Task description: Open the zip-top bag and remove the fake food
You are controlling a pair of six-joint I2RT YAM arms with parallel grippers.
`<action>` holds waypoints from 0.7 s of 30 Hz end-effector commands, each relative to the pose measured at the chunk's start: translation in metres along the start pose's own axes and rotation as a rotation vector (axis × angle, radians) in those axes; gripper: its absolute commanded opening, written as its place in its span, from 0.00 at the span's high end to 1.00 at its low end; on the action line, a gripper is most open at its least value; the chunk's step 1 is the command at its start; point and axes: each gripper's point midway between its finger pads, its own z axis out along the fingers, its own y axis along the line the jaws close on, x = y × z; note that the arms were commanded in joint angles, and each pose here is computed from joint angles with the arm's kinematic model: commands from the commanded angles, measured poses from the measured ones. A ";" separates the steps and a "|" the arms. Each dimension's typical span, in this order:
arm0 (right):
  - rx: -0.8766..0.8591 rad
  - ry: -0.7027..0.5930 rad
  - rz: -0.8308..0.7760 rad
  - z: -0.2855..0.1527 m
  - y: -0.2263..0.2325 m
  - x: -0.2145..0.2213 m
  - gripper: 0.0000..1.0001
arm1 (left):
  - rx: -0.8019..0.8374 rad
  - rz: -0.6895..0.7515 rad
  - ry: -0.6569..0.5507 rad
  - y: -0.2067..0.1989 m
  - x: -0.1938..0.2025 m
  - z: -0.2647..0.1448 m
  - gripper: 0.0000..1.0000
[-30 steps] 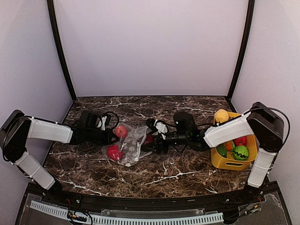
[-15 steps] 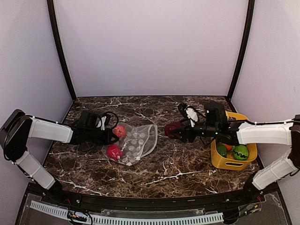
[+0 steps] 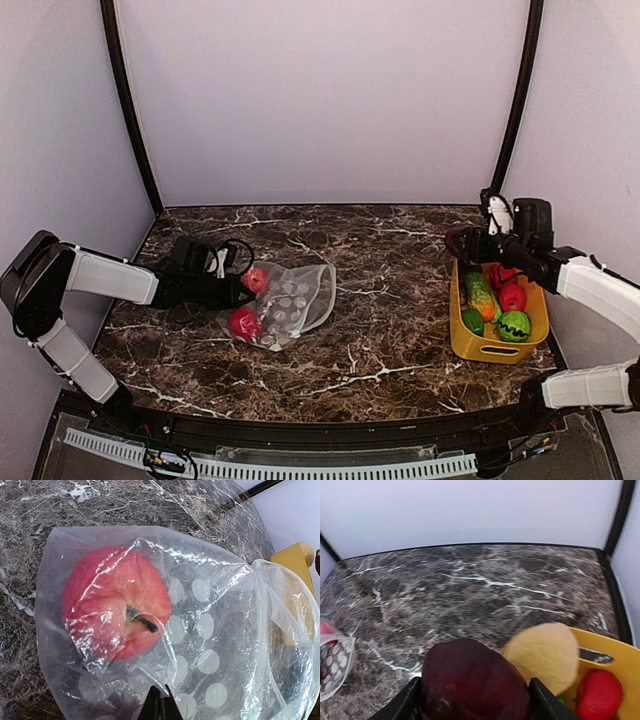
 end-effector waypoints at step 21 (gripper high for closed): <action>0.450 0.002 0.234 -0.055 -0.111 0.046 0.24 | -0.005 -0.027 0.021 0.006 0.003 0.003 0.99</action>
